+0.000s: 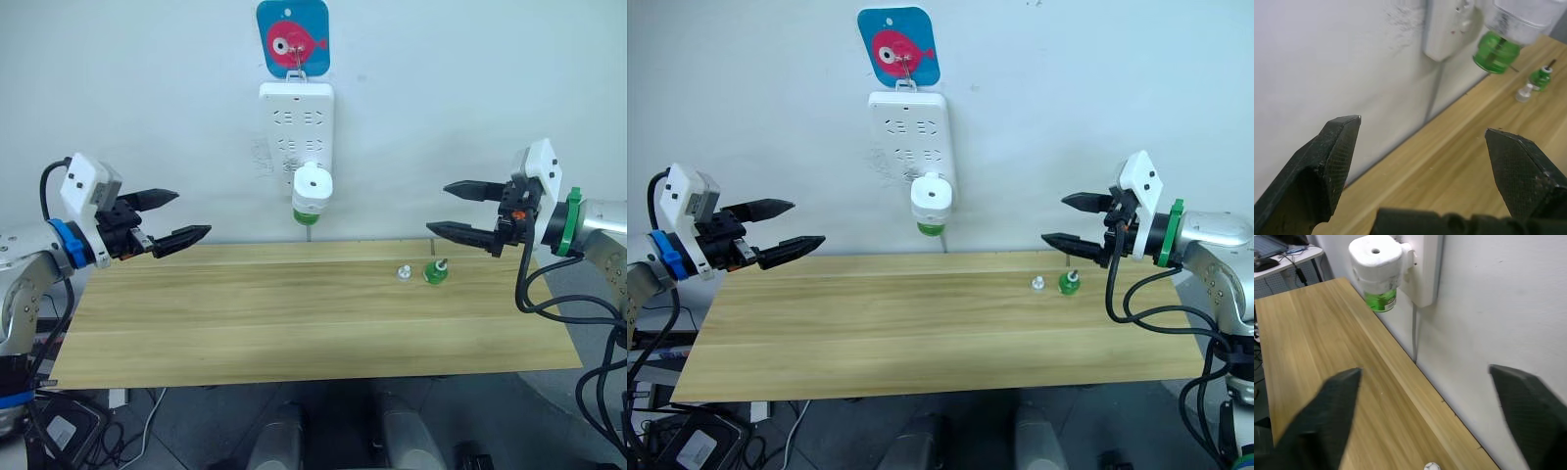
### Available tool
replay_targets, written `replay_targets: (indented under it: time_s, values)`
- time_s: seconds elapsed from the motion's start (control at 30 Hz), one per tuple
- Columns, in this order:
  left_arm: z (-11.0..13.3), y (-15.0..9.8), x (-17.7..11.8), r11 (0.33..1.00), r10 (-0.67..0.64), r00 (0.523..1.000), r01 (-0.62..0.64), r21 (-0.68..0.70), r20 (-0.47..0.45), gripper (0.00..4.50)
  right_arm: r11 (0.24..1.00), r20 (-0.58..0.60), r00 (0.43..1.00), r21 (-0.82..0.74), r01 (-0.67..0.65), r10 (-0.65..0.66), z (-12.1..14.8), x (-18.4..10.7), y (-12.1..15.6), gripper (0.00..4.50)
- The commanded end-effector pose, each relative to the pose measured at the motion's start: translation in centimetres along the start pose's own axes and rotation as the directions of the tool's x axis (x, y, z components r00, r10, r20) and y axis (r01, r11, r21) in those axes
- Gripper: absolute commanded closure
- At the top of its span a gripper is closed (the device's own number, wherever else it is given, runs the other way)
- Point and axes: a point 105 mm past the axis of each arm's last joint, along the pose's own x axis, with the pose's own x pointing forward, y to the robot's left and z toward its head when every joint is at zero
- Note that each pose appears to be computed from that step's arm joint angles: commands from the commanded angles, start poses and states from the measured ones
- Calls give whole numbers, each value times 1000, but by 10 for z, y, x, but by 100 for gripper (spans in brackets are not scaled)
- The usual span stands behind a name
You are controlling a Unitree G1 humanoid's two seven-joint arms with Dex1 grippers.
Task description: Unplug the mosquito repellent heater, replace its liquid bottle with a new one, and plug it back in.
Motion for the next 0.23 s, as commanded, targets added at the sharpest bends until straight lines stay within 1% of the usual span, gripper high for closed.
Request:
replay_targets:
  time_s: [0.03,0.1,0.23]
  values:
    - [9,-1,1,999,-3,1000,2,37,25,0,999,4,1000,-47,-5,5,6,-4,4,3]
    - [10,1,3,999,5,1000,-7,41,31,0,999,0,1000,-44,-18,18,6,-3,7,3]
    - [13,3,6,998,17,999,-20,66,44,0,998,22,1000,-55,2,-1,10,-2,6,3]
